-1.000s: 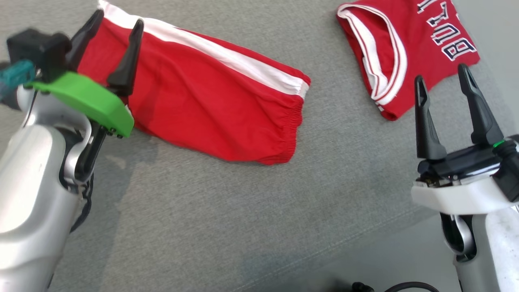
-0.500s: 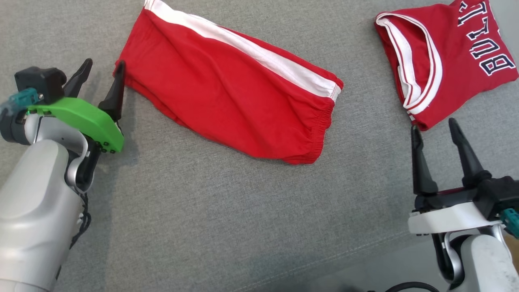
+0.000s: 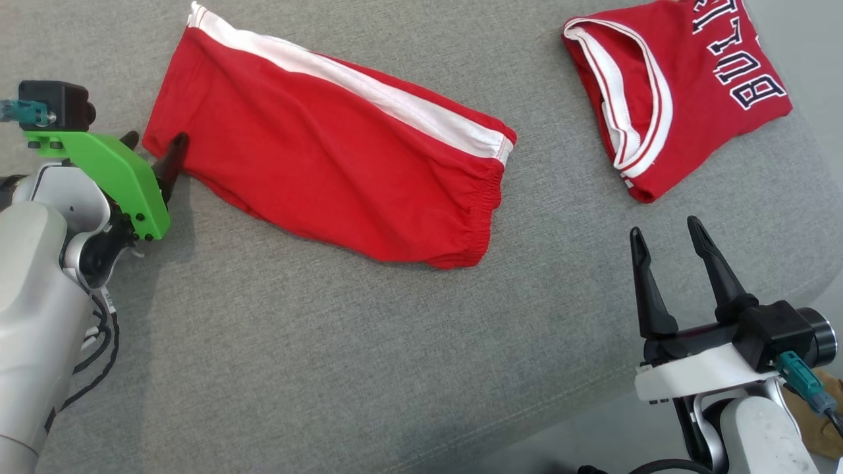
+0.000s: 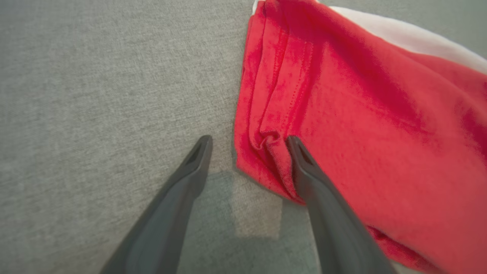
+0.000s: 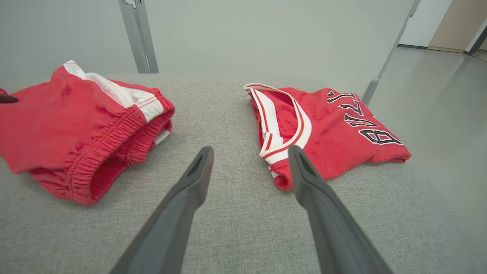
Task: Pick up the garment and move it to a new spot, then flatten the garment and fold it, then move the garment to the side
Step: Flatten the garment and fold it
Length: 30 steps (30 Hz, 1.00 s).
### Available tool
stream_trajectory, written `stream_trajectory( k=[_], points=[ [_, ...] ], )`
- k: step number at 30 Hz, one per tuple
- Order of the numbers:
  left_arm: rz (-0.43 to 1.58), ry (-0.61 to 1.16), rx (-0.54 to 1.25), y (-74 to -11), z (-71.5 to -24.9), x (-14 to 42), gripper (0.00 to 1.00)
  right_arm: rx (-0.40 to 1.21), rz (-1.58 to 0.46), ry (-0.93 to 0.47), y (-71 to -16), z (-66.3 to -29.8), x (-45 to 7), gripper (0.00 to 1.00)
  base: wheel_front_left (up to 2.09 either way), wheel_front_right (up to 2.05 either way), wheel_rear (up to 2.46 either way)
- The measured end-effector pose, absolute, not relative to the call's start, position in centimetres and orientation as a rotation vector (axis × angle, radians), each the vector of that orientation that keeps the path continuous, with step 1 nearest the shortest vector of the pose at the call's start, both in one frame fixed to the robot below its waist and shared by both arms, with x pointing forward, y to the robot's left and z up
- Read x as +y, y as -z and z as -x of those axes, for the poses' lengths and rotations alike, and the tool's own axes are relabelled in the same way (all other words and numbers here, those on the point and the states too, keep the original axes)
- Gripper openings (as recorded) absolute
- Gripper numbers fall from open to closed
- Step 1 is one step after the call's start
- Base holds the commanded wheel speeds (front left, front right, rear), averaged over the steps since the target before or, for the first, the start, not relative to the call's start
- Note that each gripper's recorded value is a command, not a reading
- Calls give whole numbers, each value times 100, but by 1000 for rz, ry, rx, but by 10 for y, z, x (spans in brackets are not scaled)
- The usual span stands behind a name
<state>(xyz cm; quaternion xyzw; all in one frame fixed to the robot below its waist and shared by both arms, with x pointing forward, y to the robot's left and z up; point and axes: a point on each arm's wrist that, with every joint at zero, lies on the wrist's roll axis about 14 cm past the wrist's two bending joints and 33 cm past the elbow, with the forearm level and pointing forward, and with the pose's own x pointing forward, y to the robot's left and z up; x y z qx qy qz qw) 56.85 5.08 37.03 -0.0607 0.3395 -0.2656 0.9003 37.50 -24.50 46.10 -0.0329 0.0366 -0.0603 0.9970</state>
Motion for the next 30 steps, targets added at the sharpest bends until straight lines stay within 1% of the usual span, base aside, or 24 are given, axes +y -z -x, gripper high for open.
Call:
stream_trajectory(
  k=[2,3,4,5,7,9,13,17,21,25,30],
  points=[
    [161,560,725,-370,-566,44,100,70,67,131,-463,-372,-247,100,0,0,0],
    [185,566,730,-371,-565,41,48,72,67,137,-463,-371,-249,100,0,0,0],
    [213,571,730,-373,-564,37,11,74,65,143,-463,-369,-251,100,0,0,0],
    [241,578,739,-373,-561,33,0,77,65,149,-462,-368,-253,100,0,0,0],
    [244,597,755,-371,-553,30,0,86,61,156,-459,-366,-254,100,0,0,0],
    [254,583,734,-371,-553,36,0,91,56,148,-456,-368,-252,100,0,0,0],
    [332,490,642,-383,-567,60,0,89,45,125,-454,-373,-245,100,0,0,0],
    [294,423,563,-389,-566,83,0,98,32,106,-450,-375,-238,100,0,0,0],
    [335,360,517,-388,-545,95,0,119,18,74,-441,-375,-227,100,0,0,0],
    [389,278,461,-392,-522,112,0,116,17,2,-439,-384,-209,100,0,0,0],
    [502,138,380,-400,-489,129,0,108,22,-85,-438,-396,-188,100,0,0,0]
  ],
)
